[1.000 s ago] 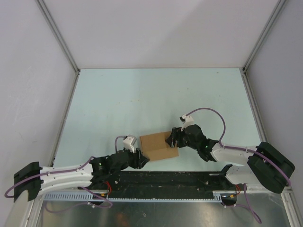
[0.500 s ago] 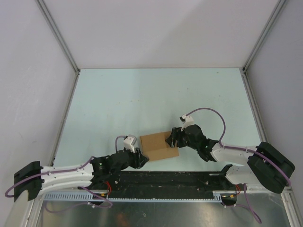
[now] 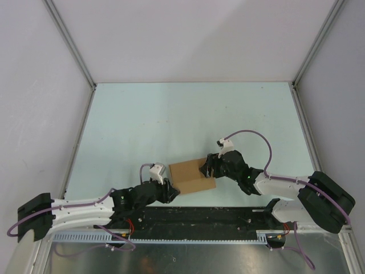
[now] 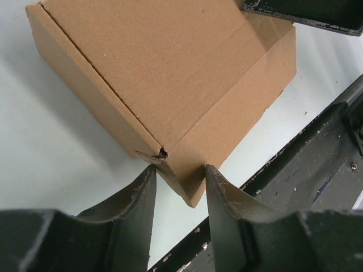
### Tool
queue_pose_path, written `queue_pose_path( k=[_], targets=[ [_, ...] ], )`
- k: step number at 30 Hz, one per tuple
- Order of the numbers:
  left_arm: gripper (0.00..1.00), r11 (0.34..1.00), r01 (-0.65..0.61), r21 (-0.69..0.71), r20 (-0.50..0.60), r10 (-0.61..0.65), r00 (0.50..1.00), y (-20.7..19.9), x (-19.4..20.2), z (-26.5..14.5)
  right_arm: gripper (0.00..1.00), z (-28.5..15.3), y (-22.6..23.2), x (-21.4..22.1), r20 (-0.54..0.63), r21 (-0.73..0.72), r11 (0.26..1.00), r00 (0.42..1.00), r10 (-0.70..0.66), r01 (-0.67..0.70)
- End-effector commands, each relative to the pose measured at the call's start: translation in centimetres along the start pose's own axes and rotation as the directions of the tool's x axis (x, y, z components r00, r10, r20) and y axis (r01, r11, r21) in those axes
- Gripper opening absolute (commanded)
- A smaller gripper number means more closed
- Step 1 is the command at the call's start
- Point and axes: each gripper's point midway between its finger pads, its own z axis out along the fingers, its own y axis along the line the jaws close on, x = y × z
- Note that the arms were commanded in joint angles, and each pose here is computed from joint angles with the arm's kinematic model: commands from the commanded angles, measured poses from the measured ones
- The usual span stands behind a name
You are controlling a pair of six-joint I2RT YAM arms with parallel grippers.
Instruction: Fold the paper box
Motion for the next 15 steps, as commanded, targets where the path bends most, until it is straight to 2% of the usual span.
queue_pose_path(
  k=[1, 11, 15],
  targets=[
    [0.41, 0.994, 0.02, 0.105, 0.079, -0.029, 0.996, -3.43, -2.93, -0.03, 0.69, 0.15, 2.04, -0.67, 0.008, -0.066, 0.998, 1.0, -0.005, 0.005],
    [0.33, 0.993, 0.025, 0.111, 0.089, -0.035, 0.995, -3.4, -3.05, -0.19, 0.69, 0.17, 2.08, -0.63, 0.007, -0.068, 0.998, 1.0, -0.004, 0.004],
    [0.33, 0.994, 0.023, 0.11, 0.089, -0.033, 0.996, -3.35, -3.0, -0.19, 0.69, 0.12, 2.08, -0.64, 0.008, -0.066, 0.998, 1.0, -0.006, 0.007]
  ],
)
